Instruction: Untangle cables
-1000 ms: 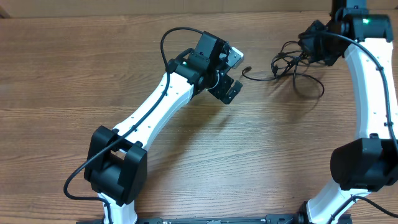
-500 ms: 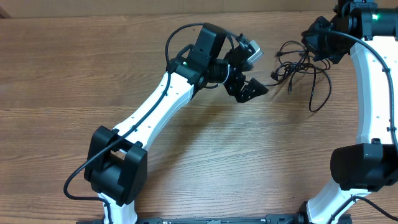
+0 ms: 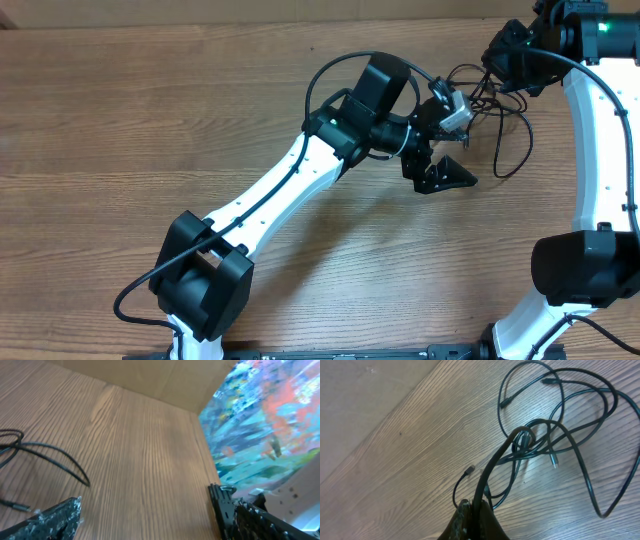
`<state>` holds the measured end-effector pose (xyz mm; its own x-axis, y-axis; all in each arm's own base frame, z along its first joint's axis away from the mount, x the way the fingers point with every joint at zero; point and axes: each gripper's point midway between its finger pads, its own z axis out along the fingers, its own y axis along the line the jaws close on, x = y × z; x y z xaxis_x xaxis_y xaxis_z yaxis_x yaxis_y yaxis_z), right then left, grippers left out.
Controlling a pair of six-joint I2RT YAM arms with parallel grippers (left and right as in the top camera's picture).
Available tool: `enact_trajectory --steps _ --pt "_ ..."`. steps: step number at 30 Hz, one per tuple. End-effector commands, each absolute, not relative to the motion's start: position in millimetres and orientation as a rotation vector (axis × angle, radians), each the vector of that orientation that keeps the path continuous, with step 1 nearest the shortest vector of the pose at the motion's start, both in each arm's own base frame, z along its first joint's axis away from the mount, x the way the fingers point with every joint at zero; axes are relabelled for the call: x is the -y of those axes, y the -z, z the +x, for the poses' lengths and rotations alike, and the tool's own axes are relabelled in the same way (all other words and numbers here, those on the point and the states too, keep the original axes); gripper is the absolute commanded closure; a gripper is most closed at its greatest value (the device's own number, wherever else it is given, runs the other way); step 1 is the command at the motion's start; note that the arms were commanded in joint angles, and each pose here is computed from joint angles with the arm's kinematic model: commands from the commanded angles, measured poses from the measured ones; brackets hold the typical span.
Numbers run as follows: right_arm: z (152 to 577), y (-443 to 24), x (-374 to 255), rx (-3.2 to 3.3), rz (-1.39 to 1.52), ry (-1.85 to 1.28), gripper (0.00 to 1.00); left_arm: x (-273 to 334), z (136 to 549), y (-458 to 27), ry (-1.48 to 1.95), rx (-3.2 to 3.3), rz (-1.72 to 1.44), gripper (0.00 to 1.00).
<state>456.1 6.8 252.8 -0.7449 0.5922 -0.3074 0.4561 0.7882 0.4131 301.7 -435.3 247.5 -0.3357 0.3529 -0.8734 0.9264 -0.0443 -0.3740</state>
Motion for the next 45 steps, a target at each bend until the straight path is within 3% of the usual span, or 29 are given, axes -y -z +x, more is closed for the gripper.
enact_trajectory --steps 1,14,20,28,36,45 --pt "454.9 -292.8 -8.2 -2.468 0.699 -0.502 0.96 427.8 327.9 -236.5 1.274 -1.807 1.269 0.01" --pt "441.8 -372.6 15.7 -2.31 0.616 -0.572 0.96 369.2 391.8 -206.6 1.027 -2.041 1.057 0.0" --pt "428.6 -435.6 2.0 -2.17 0.481 -0.644 0.96 355.7 399.4 -193.6 0.939 -2.118 1.02 0.0" --pt "407.6 -478.9 -13.6 -2.076 0.38 -0.705 0.96 352.9 398.2 -188.4 0.915 -2.147 1.019 0.0" --pt "403.9 -468.0 -1.9 -2.111 0.429 -0.615 0.96 354.7 397.7 -190.5 0.932 -2.139 1.017 0.01" --pt "398.4 -451.1 19.1 -2.158 0.526 -0.468 0.96 382.6 387.5 -241.8 1.198 -1.892 1.056 0.01"
